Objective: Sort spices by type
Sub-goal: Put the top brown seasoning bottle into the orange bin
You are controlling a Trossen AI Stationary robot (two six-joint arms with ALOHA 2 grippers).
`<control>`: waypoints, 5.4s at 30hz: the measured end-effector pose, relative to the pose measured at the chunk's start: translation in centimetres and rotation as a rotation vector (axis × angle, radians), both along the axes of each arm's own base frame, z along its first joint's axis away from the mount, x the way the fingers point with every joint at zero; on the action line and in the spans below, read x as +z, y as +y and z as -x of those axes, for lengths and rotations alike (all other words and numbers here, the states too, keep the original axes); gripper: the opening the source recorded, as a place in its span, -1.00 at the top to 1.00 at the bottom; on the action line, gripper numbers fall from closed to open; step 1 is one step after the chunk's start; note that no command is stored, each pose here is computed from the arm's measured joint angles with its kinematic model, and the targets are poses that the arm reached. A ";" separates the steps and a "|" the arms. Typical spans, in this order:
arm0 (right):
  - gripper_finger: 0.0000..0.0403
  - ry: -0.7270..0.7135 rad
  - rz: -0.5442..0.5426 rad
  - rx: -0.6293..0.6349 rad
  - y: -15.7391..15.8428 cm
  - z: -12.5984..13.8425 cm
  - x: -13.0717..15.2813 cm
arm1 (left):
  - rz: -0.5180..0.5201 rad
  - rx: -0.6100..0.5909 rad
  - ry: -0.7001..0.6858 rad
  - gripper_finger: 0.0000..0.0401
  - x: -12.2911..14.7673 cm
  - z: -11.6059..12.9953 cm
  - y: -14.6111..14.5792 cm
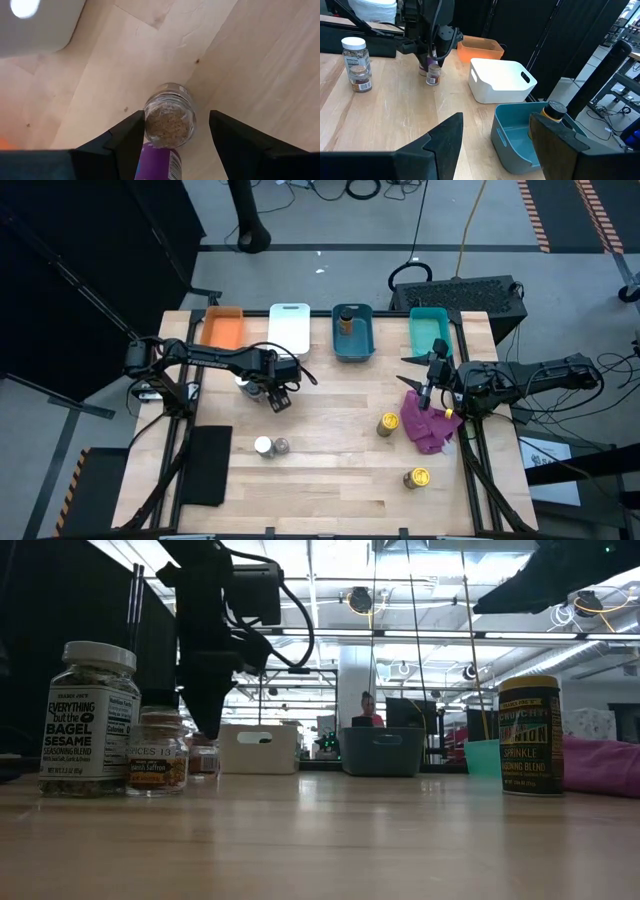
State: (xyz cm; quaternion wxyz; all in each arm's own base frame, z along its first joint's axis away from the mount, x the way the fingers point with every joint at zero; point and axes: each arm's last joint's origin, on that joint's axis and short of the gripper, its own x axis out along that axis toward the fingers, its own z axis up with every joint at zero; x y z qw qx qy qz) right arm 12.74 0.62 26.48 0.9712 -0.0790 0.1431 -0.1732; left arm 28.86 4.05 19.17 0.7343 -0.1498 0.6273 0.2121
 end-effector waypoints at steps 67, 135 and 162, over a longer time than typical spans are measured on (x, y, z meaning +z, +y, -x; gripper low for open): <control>-0.04 0.019 -0.019 -0.053 -0.3 0.1 -0.3 | -0.127 -0.260 -0.144 0.03 5.4 -4.5 -4.3; -0.04 0.046 -0.165 -0.109 -0.7 0.4 -1.1 | -0.194 0.773 -0.022 0.03 5.6 16.1 19.3; -0.04 0.046 -0.168 -0.111 -0.7 0.4 -1.1 | -0.021 0.828 -0.009 0.03 3.0 16.4 18.3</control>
